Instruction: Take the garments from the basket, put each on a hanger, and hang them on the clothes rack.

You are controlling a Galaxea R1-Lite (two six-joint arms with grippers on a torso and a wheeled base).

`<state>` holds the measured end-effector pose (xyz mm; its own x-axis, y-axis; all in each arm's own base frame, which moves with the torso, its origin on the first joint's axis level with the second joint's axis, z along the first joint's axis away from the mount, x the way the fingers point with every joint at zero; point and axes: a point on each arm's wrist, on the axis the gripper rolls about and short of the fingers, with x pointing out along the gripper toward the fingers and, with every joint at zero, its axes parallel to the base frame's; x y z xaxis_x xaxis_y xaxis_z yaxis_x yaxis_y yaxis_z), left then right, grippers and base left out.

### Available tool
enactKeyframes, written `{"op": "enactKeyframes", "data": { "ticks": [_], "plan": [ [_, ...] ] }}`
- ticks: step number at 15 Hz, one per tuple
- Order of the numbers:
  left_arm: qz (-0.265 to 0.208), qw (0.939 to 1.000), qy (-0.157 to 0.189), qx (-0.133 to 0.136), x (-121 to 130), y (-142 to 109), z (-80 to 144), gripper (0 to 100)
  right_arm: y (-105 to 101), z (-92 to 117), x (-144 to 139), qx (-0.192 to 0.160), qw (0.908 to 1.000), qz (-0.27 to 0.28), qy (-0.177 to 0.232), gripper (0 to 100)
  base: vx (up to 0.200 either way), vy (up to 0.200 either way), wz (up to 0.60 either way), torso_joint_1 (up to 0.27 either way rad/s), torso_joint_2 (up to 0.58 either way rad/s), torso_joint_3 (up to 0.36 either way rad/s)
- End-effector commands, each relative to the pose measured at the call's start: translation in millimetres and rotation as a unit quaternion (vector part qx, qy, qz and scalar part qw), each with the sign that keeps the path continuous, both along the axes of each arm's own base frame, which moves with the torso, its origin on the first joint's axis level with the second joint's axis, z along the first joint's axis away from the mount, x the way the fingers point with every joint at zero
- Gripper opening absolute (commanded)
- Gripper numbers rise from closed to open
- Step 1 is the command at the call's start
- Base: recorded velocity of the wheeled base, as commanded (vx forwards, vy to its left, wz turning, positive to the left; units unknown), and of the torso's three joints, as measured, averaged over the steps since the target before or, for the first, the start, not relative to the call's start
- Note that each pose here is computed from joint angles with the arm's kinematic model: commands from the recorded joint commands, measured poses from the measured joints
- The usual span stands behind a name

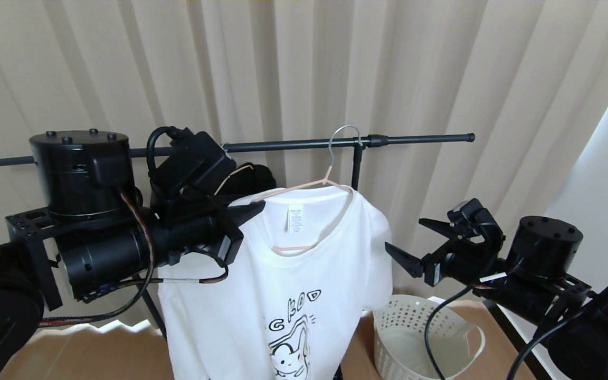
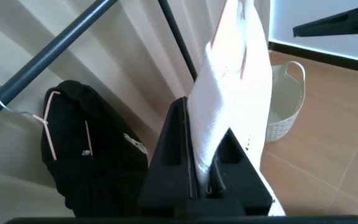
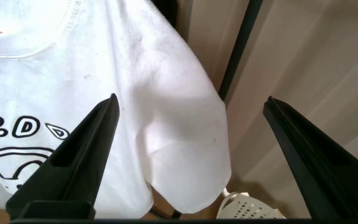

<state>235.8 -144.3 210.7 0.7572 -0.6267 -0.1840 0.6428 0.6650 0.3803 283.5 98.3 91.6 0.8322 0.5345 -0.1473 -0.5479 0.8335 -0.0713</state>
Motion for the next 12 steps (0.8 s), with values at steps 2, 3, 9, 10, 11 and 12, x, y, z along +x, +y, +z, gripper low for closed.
{"op": "enactKeyframes", "data": {
  "ticks": [2,3,9,10,11,12],
  "plan": [
    [0.0,0.9998,-0.014,-0.012,-5.8,3.5,-13.5,0,-1.0,-6.7,3.5,-0.009,0.9999,-0.002,0.006,100,0.0,0.0,0.0,0.0,0.0,0.0],
    [0.001,0.9997,-0.018,-0.015,-6.6,3.9,-15.2,0,-1.4,-7.6,3.9,-0.01,0.9999,-0.003,0.007,100,0.0,0.0,0.0,0.0,0.0,0.0],
    [-0.001,0.9978,-0.054,-0.038,-17.6,10.4,-27.5,0,-13.1,-12.7,17.8,-0.016,0.9995,-0.026,0.004,100,0.0,0.0,0.0,0.0,0.0,0.0],
    [-0.001,0.9975,-0.058,-0.04,-18.5,10.9,-28.1,0,-13.0,-14.7,20.2,-0.018,0.9995,-0.027,0.004,100,0.0,0.0,0.0,0.0,0.0,0.0],
    [-0.001,0.9973,-0.061,-0.042,-19.4,11.5,-28.3,0,-12.6,-18.0,21.7,-0.019,0.9994,-0.028,0.009,100,0.0,0.0,0.0,0.0,0.0,0.0],
    [-0.001,0.997,-0.064,-0.044,-20.0,11.8,-27.8,0,-12.0,-21.3,23.8,-0.02,0.9994,-0.027,0.013,100,0.0,0.0,0.0,0.0,0.0,0.0]
  ]
}}
